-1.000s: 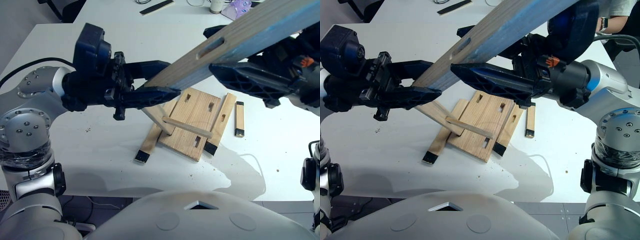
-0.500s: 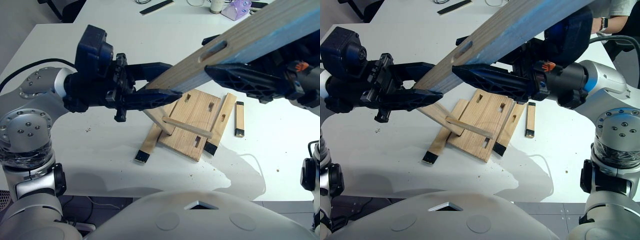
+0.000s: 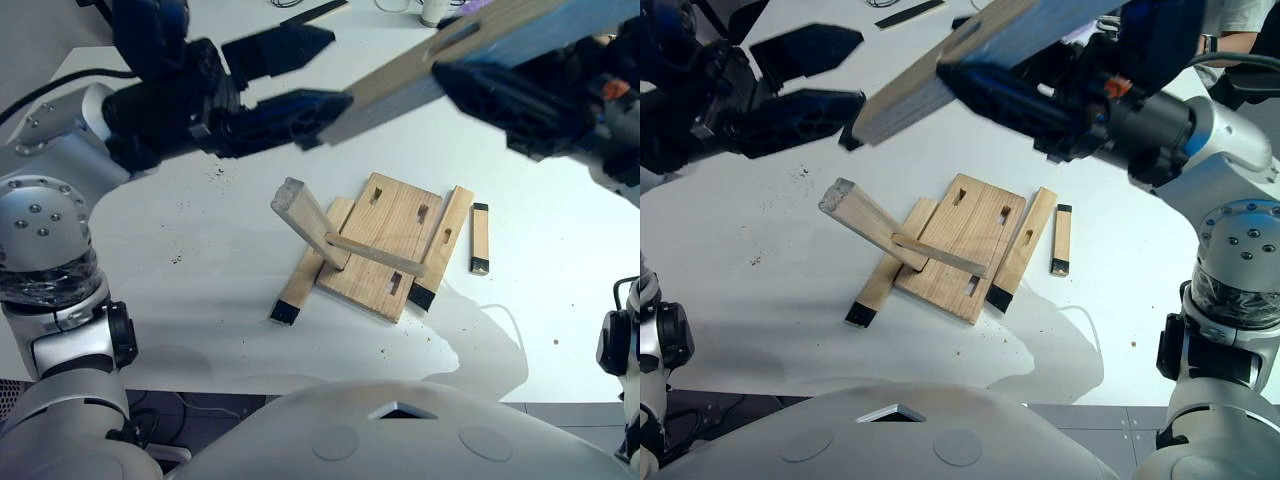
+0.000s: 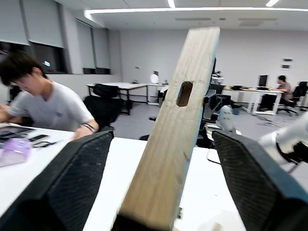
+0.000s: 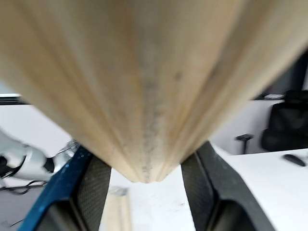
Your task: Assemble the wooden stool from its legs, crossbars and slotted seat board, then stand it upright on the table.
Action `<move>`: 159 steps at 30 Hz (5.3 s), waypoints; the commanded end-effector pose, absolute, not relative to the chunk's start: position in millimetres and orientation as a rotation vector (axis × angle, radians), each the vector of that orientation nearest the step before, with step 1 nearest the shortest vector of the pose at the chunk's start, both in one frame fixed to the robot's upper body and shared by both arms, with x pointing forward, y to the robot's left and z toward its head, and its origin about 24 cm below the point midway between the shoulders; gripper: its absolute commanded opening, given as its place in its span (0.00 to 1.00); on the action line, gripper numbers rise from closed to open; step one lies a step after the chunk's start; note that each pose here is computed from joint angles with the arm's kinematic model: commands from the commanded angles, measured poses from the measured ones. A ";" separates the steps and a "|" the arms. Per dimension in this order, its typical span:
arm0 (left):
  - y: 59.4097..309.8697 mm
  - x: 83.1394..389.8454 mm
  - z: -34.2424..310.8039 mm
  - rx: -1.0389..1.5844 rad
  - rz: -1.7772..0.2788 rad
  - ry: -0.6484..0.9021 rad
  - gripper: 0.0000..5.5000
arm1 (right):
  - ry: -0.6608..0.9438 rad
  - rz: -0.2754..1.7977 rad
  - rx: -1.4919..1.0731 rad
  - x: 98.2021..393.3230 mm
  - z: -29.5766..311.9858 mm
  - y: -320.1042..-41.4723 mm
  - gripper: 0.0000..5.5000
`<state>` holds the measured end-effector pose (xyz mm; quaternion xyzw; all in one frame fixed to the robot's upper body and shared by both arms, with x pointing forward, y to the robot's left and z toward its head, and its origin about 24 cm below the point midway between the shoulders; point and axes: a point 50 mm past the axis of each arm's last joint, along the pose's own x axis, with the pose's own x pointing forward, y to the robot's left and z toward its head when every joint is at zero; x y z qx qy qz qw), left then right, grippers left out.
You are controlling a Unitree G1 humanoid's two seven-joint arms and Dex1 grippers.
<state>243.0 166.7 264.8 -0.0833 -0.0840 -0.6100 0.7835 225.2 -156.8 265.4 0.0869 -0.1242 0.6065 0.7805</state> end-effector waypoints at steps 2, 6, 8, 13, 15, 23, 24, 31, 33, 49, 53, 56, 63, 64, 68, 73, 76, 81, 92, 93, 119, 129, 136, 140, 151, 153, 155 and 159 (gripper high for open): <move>211.7 294.3 246.0 -0.058 -0.926 -0.144 0.77 | -0.268 1.170 0.079 230.0 266.3 -178.1 0.37; 237.6 313.0 163.6 0.281 -0.705 0.063 0.77 | -0.099 1.058 -0.077 229.6 233.0 -205.5 0.37; 232.0 306.5 130.4 0.398 -0.717 0.117 0.77 | 0.008 1.031 -0.151 227.3 210.5 -218.4 0.37; 200.2 292.8 99.0 0.350 -0.782 0.089 0.77 | 0.158 0.992 -0.351 225.2 175.9 -239.9 0.37; 194.6 286.6 92.2 0.356 -0.802 0.089 0.77 | 0.173 0.979 -0.397 226.9 168.7 -244.7 0.37; 193.2 274.0 80.4 0.427 -0.845 0.115 0.77 | 0.194 0.949 -0.459 224.9 151.1 -253.0 0.37; 192.1 272.7 79.4 0.433 -0.852 0.116 0.77 | 0.198 0.947 -0.457 223.9 147.6 -253.0 0.37; 186.5 265.5 76.7 0.448 -0.879 0.121 0.77 | 0.197 0.948 -0.387 222.5 127.1 -242.6 0.37; 185.2 263.2 77.5 0.452 -0.889 0.120 0.77 | 0.186 0.954 -0.372 222.7 124.2 -237.1 0.37; 195.5 245.6 65.7 0.542 -0.916 0.192 0.77 | 0.101 0.983 -0.257 204.1 152.0 -229.0 0.37; 206.5 241.0 64.3 0.565 -0.899 0.218 0.77 | 0.059 1.062 -0.108 180.0 176.8 -225.3 0.37; 207.6 241.1 65.0 0.568 -0.895 0.222 0.77 | 0.110 1.104 -0.062 167.1 172.8 -221.8 0.37; 208.5 245.5 69.5 0.585 -0.921 0.221 0.77 | 0.190 1.126 -0.103 156.5 157.0 -217.6 0.37; 208.8 246.1 69.9 0.587 -0.925 0.222 0.77 | 0.197 1.128 -0.117 155.7 154.9 -217.6 0.37; 209.4 246.7 71.0 0.596 -0.947 0.229 0.77 | 0.220 1.164 -0.170 150.0 146.2 -212.5 0.37; 212.6 248.3 71.4 0.604 -0.974 0.252 0.77 | 0.203 1.214 -0.212 145.1 142.9 -201.5 0.37; 212.8 249.2 72.6 0.611 -0.991 0.258 0.77 | 0.190 1.219 -0.239 146.3 142.2 -199.2 0.37; 213.1 250.6 73.0 0.618 -1.005 0.263 0.77 | 0.173 1.219 -0.280 149.8 137.1 -196.3 0.37; 213.1 250.5 74.9 0.633 -1.032 0.268 0.77 | 0.254 1.274 -0.243 143.1 124.3 -198.2 0.37; 213.3 250.2 74.9 0.633 -1.032 0.268 0.77 | 0.262 1.278 -0.237 143.2 124.6 -199.7 0.37; 200.7 191.3 85.1 0.691 -1.399 0.349 0.77 | 0.377 1.407 -0.319 149.2 117.5 -201.2 0.37; 217.4 225.7 107.6 0.558 -1.263 0.337 0.77 | 0.435 1.465 -0.370 159.4 110.1 -200.4 0.37; 194.0 284.5 165.4 0.273 -1.308 0.196 0.77 | 0.443 1.458 -0.365 158.6 104.9 -202.3 0.37; 151.0 278.2 204.3 0.068 -1.650 0.156 0.69 | 0.438 1.475 -0.367 161.0 103.6 -198.9 0.37; 91.6 258.5 200.8 -0.092 -1.980 0.277 0.51 | 0.423 1.519 -0.385 165.8 99.8 -189.0 0.37; 88.1 255.7 196.7 -0.164 -1.992 0.292 0.51 | 0.421 1.524 -0.387 166.4 99.4 -188.4 0.37; 83.9 250.7 186.4 -0.211 -2.017 0.337 0.51 | 0.424 1.526 -0.390 167.0 97.9 -188.5 0.37; 79.4 237.0 164.5 -0.202 -2.073 0.422 0.51 | 0.426 1.543 -0.398 168.7 97.5 -187.7 0.37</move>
